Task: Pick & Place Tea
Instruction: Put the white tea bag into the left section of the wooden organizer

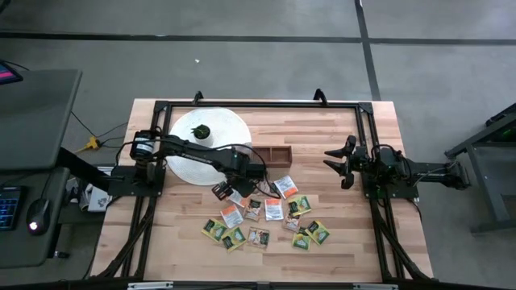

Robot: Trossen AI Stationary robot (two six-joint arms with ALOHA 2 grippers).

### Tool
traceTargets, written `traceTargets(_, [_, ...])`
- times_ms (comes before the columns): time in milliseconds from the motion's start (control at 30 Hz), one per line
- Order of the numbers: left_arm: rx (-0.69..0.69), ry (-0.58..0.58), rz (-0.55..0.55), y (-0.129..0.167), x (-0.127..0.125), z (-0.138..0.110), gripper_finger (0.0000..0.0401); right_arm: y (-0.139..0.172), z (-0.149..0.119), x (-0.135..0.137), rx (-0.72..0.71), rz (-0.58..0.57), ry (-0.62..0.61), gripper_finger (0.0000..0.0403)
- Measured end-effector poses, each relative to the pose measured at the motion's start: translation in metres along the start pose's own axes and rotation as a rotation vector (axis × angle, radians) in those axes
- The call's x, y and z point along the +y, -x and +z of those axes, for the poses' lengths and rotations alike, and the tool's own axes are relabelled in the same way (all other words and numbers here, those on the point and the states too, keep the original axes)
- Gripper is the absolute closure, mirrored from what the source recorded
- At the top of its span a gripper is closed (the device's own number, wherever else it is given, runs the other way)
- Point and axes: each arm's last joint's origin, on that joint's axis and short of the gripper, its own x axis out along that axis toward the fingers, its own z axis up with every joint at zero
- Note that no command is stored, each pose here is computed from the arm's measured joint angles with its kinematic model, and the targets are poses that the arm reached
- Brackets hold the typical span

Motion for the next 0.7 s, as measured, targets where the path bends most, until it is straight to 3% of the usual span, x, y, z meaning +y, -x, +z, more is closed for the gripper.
traceTargets(267, [0.021, 0.024, -0.011, -0.019, -0.008, -0.008, 0.0151, 0.000, 0.000, 0.000, 0.000, 0.000, 0.000, 0.0250])
traceTargets(700, [0.010, 0.062, -0.028, -0.020, -0.005, -0.012, 0.0158, 0.000, 0.000, 0.000, 0.000, 0.000, 0.000, 0.0250])
